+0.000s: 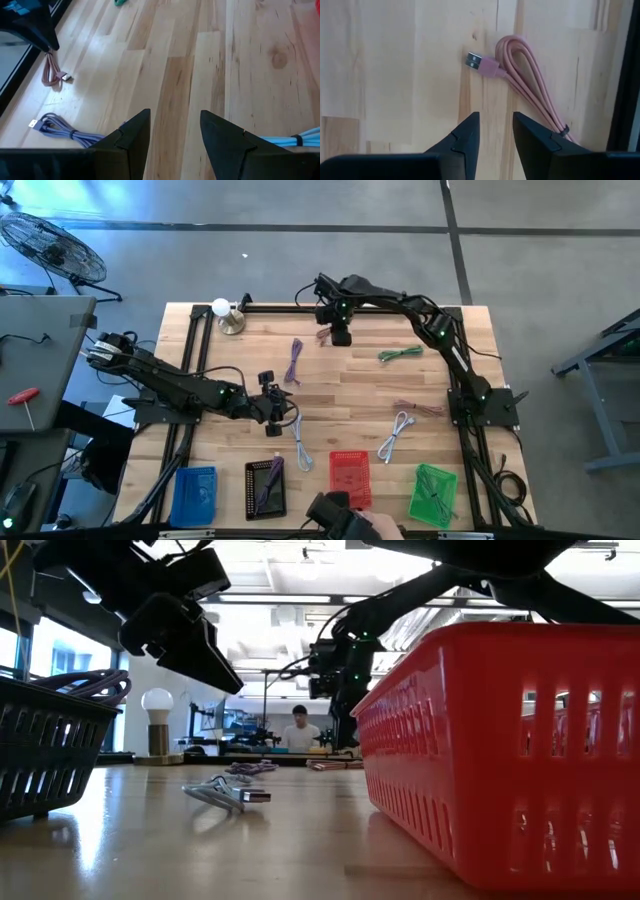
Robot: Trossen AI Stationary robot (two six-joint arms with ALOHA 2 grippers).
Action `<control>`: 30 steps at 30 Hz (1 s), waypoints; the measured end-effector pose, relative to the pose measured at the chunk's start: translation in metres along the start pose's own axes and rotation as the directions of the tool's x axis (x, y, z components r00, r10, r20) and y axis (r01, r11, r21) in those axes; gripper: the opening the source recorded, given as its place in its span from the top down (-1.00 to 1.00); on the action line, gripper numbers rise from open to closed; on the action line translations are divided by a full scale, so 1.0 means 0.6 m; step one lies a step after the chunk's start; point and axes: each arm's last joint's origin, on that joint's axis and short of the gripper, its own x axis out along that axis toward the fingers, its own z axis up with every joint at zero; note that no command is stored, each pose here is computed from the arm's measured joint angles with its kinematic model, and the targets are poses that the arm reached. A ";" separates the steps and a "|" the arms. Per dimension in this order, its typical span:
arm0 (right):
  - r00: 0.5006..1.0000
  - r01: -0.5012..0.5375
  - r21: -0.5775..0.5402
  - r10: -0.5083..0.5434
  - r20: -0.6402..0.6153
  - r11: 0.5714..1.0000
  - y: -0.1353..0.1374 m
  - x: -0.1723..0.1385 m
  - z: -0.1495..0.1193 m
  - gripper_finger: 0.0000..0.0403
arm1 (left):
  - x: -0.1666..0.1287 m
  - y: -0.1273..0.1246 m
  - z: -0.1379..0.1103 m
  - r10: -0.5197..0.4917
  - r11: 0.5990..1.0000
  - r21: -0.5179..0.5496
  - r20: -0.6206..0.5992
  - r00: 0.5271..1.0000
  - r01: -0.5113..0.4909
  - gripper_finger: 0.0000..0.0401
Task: Pick & Place USB Port
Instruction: Put the top pink charger cable into the red bin
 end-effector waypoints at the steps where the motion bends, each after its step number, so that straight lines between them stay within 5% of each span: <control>1: 1.000 -0.001 -0.003 0.001 0.000 1.000 0.002 0.000 0.001 0.50 | 0.000 0.000 0.000 0.000 1.000 -0.001 0.000 1.000 0.000 0.16; 15: 1.000 0.027 0.009 -0.027 -0.007 1.000 0.023 0.006 0.019 0.69 | 0.000 -0.002 0.000 -0.037 0.999 -0.010 -0.005 0.999 0.037 0.16; 30: 0.998 0.037 0.041 -0.035 -0.046 0.998 0.032 0.006 0.020 0.38 | 0.000 -0.002 -0.002 -0.040 0.999 -0.028 -0.012 0.999 0.040 0.16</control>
